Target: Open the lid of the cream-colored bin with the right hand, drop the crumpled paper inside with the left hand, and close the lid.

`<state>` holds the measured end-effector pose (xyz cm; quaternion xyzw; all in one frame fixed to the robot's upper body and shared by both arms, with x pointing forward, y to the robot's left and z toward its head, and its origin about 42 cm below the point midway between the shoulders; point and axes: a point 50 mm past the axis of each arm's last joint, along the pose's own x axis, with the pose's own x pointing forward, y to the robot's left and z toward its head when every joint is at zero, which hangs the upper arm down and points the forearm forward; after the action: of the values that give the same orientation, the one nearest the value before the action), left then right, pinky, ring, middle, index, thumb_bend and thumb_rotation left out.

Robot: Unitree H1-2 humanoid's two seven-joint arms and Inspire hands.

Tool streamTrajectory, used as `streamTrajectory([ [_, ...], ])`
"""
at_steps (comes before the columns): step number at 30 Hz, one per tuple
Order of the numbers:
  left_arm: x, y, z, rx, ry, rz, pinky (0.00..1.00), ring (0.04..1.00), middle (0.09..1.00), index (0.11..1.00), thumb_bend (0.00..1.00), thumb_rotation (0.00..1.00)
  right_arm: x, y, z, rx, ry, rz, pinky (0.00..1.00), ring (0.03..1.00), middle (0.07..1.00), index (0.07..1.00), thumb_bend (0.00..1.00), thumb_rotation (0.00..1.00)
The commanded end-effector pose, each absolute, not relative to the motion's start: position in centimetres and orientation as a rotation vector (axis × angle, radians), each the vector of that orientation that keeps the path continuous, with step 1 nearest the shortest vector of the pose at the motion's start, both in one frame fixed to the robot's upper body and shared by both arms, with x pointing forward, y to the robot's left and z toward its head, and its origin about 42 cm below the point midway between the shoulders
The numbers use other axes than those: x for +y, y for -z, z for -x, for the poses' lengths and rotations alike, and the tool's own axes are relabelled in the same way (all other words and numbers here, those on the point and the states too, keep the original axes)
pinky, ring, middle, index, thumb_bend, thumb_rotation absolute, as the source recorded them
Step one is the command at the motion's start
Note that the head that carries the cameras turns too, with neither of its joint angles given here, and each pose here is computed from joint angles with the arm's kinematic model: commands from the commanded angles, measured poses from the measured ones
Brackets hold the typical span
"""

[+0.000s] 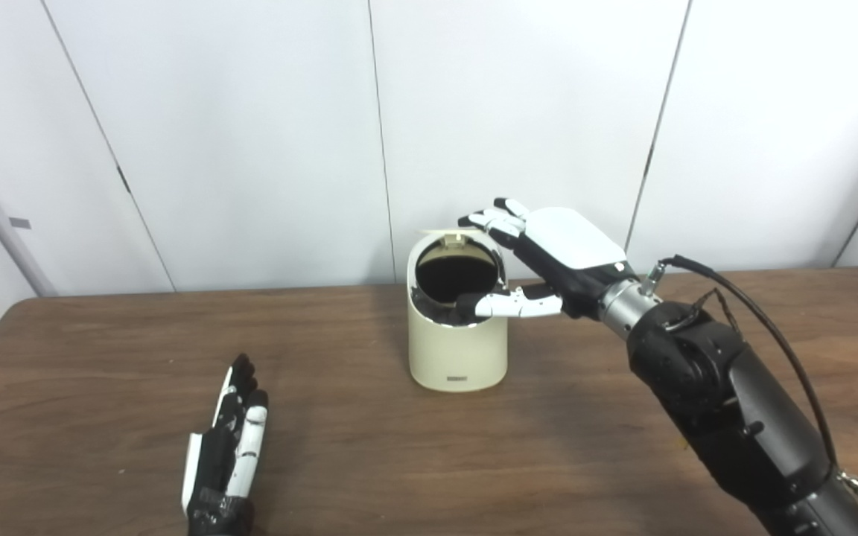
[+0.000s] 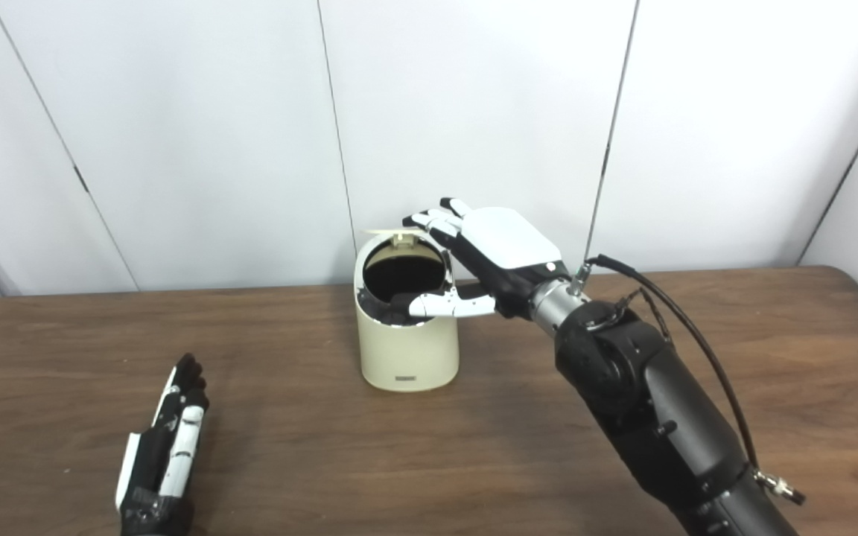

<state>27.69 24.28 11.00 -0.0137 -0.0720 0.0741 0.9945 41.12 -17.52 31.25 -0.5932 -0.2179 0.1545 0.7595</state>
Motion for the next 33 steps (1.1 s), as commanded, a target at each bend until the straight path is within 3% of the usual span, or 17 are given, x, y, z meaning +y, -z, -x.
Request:
streamTrajectory([
  [1, 24.2, -8.8, -26.4, -0.072, -0.166, 0.032, 1.00, 1.000, 0.990, 1.000, 0.48, 0.74, -17.5, -32.9, -40.6, -0.551, -0.318, 1.331, 0.95, 1.000, 0.938, 0.911, 0.58, 0.95],
  [4, 24.2, -8.9, -26.4, -0.073, -0.163, 0.031, 1.00, 1.000, 0.991, 1.000, 0.48, 0.74, -17.4, -32.5, -40.1, -0.554, -0.329, 1.343, 0.99, 1.000, 0.940, 0.914, 0.58, 0.93],
  [13, 23.7, -9.1, -26.3, -0.077, -0.158, 0.033, 1.00, 0.996, 0.984, 1.000, 0.47, 0.73, -16.8, -30.3, -39.4, -0.591, -0.346, 1.388, 1.00, 1.000, 0.938, 0.905, 0.57, 0.90],
  [21, 23.4, -8.8, -26.5, -0.071, -0.148, 0.036, 1.00, 0.999, 0.990, 1.000, 0.47, 0.74, -16.2, -29.4, -38.8, -0.595, -0.375, 1.445, 1.00, 1.000, 0.950, 0.914, 0.58, 0.95],
  [24, 23.2, -8.7, -26.6, -0.072, -0.139, 0.018, 0.99, 0.993, 0.982, 1.000, 0.47, 0.79, -16.1, -28.8, -38.4, -0.607, -0.366, 1.474, 1.00, 1.000, 0.952, 0.920, 0.59, 0.99],
  [33, 23.1, -8.7, -26.5, -0.065, -0.150, 0.033, 1.00, 1.000, 0.993, 1.000, 0.48, 0.75, -16.0, -27.8, -38.3, -0.633, -0.348, 1.502, 1.00, 1.000, 0.955, 0.923, 0.56, 0.99],
])
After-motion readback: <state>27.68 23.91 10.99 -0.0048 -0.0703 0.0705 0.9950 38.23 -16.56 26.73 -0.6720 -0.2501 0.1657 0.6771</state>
